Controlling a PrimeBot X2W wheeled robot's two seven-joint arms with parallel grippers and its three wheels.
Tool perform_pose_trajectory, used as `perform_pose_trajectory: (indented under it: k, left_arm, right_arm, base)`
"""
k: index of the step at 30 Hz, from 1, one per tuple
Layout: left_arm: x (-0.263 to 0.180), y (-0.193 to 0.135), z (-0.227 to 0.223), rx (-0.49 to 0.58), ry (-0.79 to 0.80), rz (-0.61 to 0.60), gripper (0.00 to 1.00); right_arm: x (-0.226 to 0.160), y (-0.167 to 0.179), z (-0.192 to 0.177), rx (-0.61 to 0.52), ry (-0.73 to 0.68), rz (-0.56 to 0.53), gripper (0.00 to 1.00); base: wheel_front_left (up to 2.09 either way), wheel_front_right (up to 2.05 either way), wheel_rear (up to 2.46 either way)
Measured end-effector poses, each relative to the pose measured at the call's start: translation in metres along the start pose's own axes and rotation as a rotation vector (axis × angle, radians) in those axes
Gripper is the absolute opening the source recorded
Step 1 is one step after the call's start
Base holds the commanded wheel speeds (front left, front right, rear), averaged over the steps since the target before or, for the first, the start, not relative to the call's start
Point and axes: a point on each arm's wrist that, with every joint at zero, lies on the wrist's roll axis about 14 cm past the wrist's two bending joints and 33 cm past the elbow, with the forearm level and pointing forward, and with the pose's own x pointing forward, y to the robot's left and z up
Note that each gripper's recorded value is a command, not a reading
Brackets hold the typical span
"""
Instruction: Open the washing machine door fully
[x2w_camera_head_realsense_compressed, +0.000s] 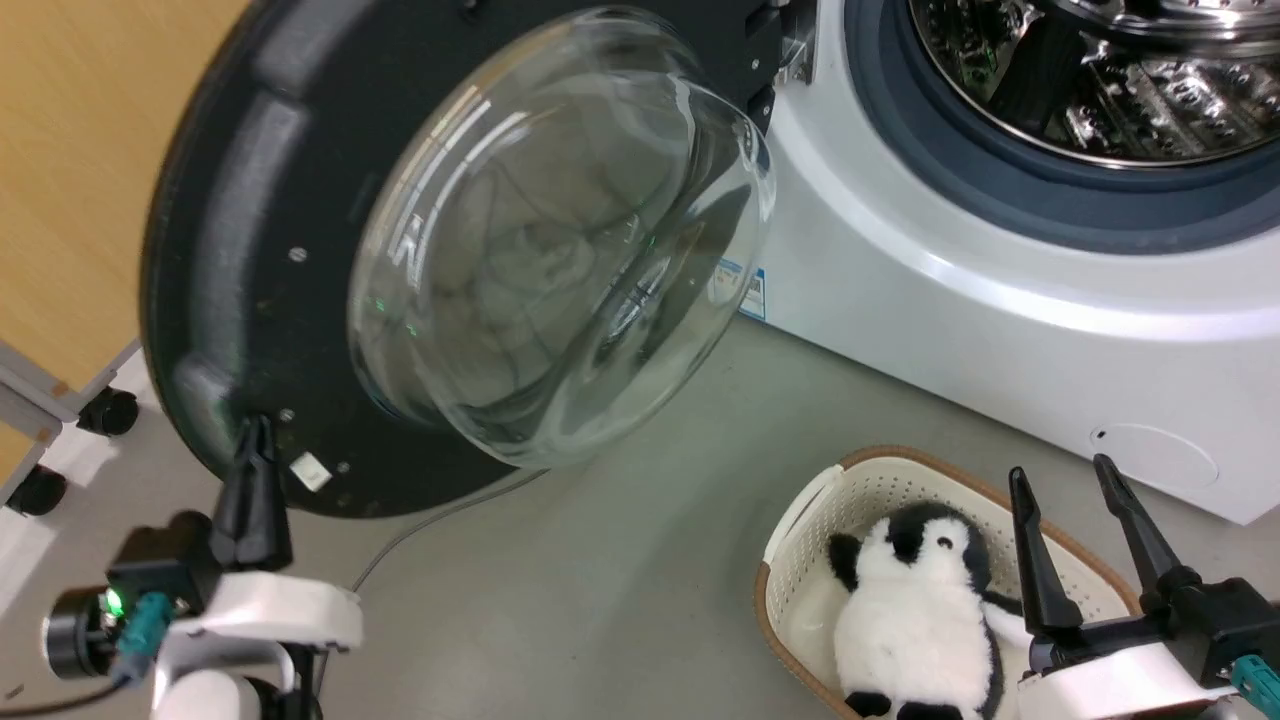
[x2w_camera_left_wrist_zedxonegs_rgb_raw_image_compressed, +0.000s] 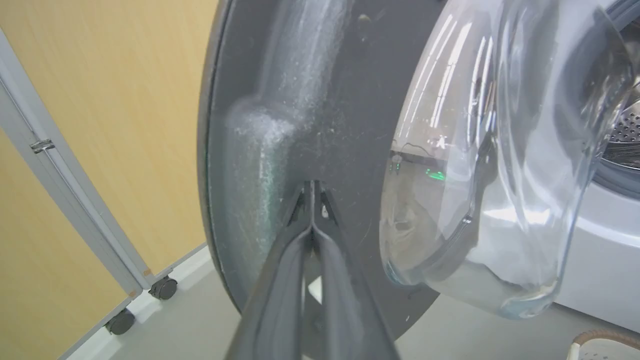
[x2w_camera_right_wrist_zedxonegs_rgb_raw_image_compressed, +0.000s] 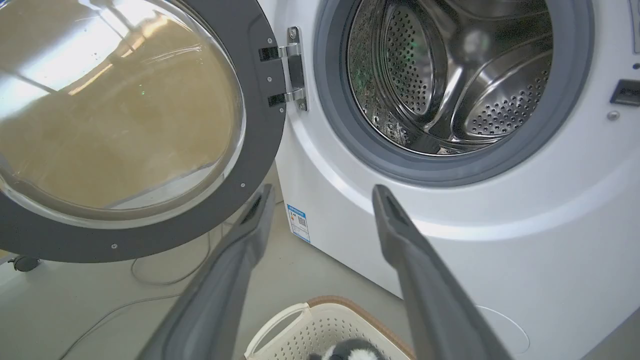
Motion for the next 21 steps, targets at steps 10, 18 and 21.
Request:
perform_pose_trajectory:
  k: [10,18,21]
  left_arm:
    - [0.033,0.021,-0.007,0.016,0.031,0.049,0.0]
    - [0.06,0.034,-0.017,0.031,0.071,0.074,0.0]
    - [0.071,0.032,-0.022,0.037,0.086,0.074,0.0]
  right_arm:
    - [0.008,-0.009,-0.009,-0.008,0.006,-0.013,1.0]
    - [0.011,-0.022,-0.021,-0.017,0.023,-0.042,1.0]
    - [0.013,-0.028,-0.026,-0.019,0.027,-0.054,1.0]
  base:
    - [0.0,0.0,0.0]
    - [0.0,0.0,0.0]
    - [0.0,0.0,0.0]
